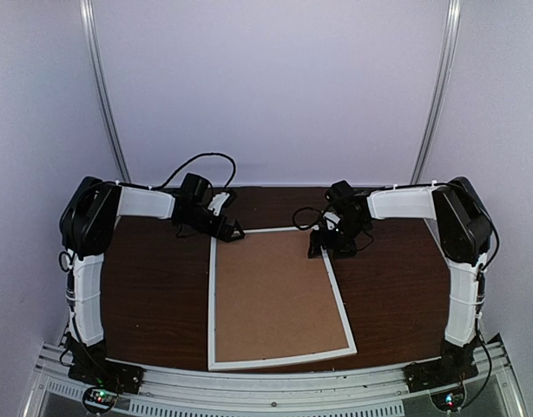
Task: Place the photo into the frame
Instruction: Press the fastener onto the backboard.
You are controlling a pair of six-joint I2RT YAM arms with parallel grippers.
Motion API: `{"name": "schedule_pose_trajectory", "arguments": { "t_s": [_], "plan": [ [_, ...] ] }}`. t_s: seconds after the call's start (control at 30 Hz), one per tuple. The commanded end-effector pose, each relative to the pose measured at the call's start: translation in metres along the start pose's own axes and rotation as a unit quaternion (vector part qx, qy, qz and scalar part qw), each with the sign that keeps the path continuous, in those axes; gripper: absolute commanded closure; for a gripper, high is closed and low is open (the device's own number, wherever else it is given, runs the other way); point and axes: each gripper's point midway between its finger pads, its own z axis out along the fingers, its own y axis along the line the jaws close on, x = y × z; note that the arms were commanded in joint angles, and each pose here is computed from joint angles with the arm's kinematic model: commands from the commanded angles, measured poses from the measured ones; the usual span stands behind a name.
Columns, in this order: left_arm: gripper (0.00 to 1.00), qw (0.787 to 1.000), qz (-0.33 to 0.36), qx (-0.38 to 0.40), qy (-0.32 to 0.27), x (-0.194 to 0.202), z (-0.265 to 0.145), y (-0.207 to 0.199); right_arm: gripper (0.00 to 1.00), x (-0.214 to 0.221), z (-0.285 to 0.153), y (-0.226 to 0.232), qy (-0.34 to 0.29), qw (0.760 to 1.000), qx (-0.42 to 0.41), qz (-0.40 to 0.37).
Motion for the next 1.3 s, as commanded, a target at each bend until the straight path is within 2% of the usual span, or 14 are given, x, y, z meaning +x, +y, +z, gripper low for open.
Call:
{"name": "schedule_pose_trajectory", "arguments": {
  "t_s": [0.0, 0.2, 1.27],
  "plan": [
    [0.09, 0.998, 0.036, 0.012, -0.048, -0.021, -0.016, -0.014, 0.15, 0.001, 0.01, -0.005, 0.01, 1.0, 0.0, 0.007],
    [0.09, 0.998, 0.04, 0.013, -0.051, -0.02, -0.017, -0.015, 0.15, 0.001, 0.01, -0.004, 0.01, 1.0, -0.001, 0.008],
    [0.17, 1.0, 0.009, 0.008, 0.015, 0.016, 0.002, -0.005, 0.15, 0.007, 0.01, -0.007, 0.01, 1.0, 0.001, 0.012]
  ]
}}
